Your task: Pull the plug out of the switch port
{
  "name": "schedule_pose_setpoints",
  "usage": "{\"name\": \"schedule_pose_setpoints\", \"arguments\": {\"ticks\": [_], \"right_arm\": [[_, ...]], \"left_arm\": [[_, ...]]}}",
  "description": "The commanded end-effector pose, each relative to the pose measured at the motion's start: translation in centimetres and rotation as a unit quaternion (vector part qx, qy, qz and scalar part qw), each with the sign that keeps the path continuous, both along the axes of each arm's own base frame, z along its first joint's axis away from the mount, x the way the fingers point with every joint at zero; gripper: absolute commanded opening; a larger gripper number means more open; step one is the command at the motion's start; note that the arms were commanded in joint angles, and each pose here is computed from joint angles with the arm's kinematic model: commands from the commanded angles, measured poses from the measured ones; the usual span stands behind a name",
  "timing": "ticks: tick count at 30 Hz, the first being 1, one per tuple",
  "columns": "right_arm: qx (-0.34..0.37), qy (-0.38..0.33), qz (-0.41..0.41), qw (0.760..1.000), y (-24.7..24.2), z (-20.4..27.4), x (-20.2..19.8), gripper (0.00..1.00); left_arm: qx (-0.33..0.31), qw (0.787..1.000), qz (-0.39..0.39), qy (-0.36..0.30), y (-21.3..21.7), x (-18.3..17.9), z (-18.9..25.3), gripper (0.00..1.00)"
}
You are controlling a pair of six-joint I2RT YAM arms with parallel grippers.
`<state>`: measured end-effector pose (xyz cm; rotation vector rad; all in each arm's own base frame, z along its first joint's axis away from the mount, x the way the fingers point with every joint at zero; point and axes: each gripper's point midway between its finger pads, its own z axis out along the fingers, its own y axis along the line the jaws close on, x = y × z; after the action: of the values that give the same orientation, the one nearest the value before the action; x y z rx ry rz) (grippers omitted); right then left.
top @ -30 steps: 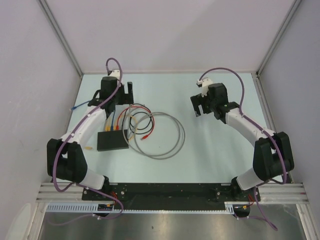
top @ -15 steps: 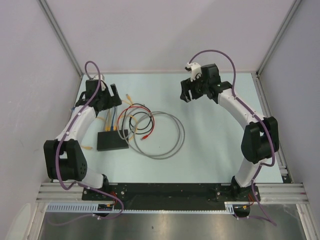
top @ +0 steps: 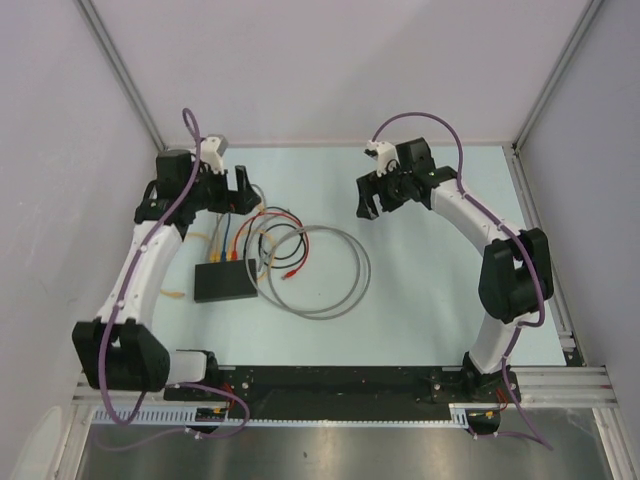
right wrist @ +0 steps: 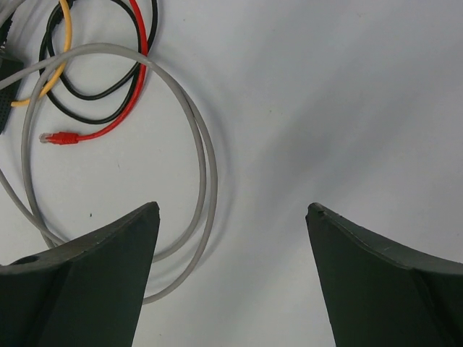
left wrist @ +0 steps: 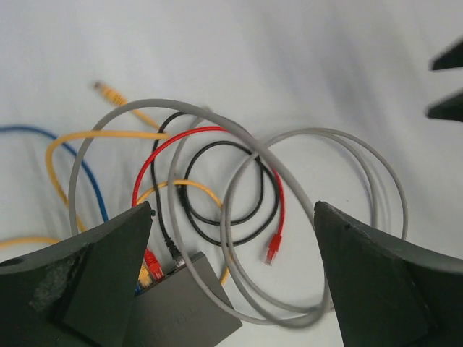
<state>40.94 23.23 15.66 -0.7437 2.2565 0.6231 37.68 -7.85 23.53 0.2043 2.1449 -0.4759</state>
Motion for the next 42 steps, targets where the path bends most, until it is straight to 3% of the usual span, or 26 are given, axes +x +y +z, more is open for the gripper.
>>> {"name": "schedule_pose_setpoints", "arguments": {"ticks": [1,4,7,11,14,17,36,38,42], "right_arm": [[0.009,-0.024,0.004,1.0,0.0,1.8,-0.1,0.88],[0.011,-0.025,0.002,1.0,0.0,2.1,-0.2,0.89],[0.002,-0.026,0.013,1.0,-0.2,2.1,-0.9,0.89],[-0.005,-0.014,0.012,1.0,-1.0,1.3,-1.8,0.88],[-0.003,-0.016,0.014,1.0,-1.0,1.6,-2.0,0.88],[-0.003,-0.021,0.017,1.0,-1.1,2.0,-2.1,0.88],[-0.052,0.009,0.027,0.998,-3.0,1.6,-5.9,0.88],[-0.057,0.01,0.032,0.998,-3.0,1.3,-6.1,0.88],[-0.057,0.004,0.028,0.998,-3.6,1.8,-6.2,0.88]], "left_arm": [[0.046,0.996,-0.05,-0.055,-0.4,-3.5,2.0,1.0],[0.04,0.994,0.095,-0.038,3.7,-3.9,2.3,1.0],[0.043,0.966,0.256,0.008,10.2,-5.4,0.3,1.0],[0.06,0.934,0.332,0.116,13.8,-7.6,-5.6,0.93],[0.028,0.904,0.367,0.218,14.5,-9.4,-10.6,0.86],[-0.021,0.89,0.37,0.265,13.6,-9.6,-13.5,0.81],[-0.113,0.848,0.31,0.414,7.8,-14.9,-22.7,0.74],[-0.131,0.847,0.298,0.42,6.8,-15.4,-23.1,0.73],[-0.124,0.878,0.246,0.392,4.4,-14.0,-22.5,0.73]]}}
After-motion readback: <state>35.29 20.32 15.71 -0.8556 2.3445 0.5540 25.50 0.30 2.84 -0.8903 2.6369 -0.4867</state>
